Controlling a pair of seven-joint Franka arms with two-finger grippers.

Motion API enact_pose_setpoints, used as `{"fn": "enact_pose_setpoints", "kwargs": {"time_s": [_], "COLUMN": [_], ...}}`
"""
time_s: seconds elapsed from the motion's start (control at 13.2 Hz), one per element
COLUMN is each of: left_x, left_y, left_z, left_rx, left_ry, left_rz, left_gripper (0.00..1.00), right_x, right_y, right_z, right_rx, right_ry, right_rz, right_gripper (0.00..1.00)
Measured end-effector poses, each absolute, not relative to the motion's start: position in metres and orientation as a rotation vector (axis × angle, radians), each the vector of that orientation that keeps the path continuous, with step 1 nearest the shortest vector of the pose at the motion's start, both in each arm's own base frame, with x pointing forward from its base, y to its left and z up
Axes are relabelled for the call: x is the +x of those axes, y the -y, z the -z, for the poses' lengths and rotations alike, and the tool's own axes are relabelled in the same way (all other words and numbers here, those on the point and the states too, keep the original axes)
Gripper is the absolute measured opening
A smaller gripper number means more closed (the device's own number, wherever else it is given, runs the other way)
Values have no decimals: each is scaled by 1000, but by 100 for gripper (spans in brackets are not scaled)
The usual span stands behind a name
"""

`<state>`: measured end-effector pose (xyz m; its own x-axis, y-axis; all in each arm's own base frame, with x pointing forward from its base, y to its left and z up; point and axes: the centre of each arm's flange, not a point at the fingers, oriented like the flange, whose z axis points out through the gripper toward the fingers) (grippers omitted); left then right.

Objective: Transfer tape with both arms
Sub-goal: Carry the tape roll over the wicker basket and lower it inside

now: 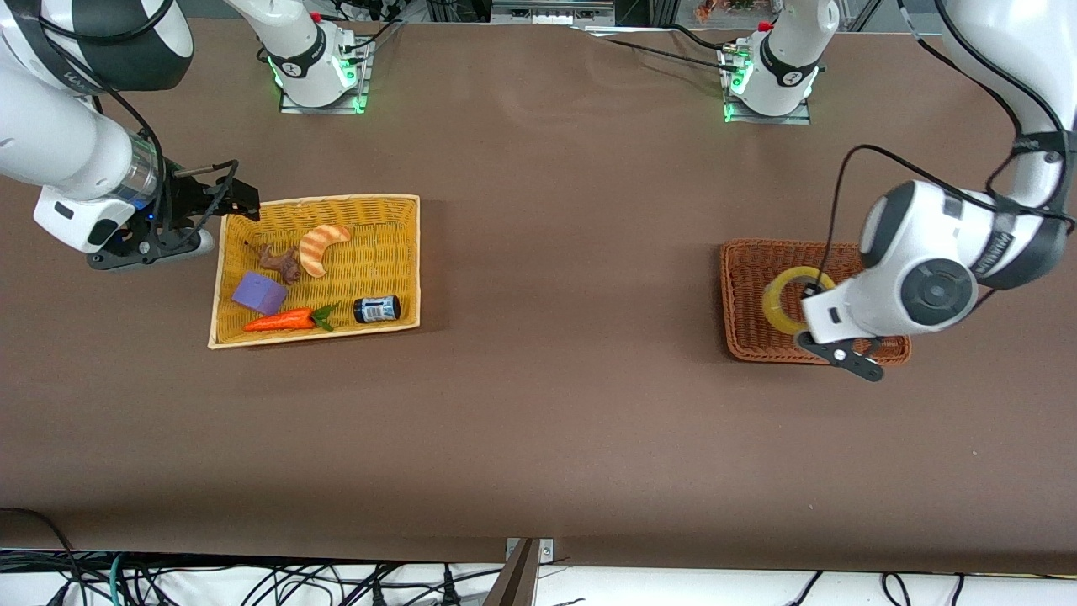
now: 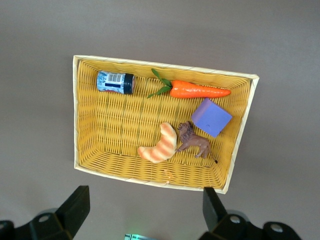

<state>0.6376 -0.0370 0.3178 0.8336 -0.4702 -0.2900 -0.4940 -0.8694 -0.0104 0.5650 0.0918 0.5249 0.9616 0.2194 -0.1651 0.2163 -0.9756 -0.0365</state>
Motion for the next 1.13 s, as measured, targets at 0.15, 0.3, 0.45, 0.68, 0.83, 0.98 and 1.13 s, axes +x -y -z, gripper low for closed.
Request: {"fn": "enact_pose_setpoints", "kwargs": {"time_s": [0.15, 0.3, 0.45, 0.68, 0.83, 0.98, 1.13], "left_x": [629, 612, 612, 622, 628, 639, 644], "left_y": [27, 37, 43, 47, 50, 48, 42], "left_z": [-272, -237, -244, -303, -361, -431, -496], "left_rx": [-2956, -2966, -2962, -3001, -3025, -3062, -3090], "left_ry": [-813, -858, -871, -810, -764, -704, -638], "left_rz": [-409, -418, -400, -322, -268, -138, -47], "left_gripper": [22, 25, 44, 76, 99, 100, 100], "right_x": [565, 565, 565, 565, 565, 565, 566], "right_y": [-92, -92, -92, -92, -92, -92, -91], "right_z": [-525, -525, -525, -525, -525, -525, -525], "right_rx": [-3093, -3093, -3093, -3093, -3093, -3094, -3098], "right_ry": [344, 344, 344, 344, 344, 344, 345], "right_rz": [-264, -264, -264, -264, -262, -260, -259], "right_gripper": [100, 100, 100, 100, 100, 100, 100]}}
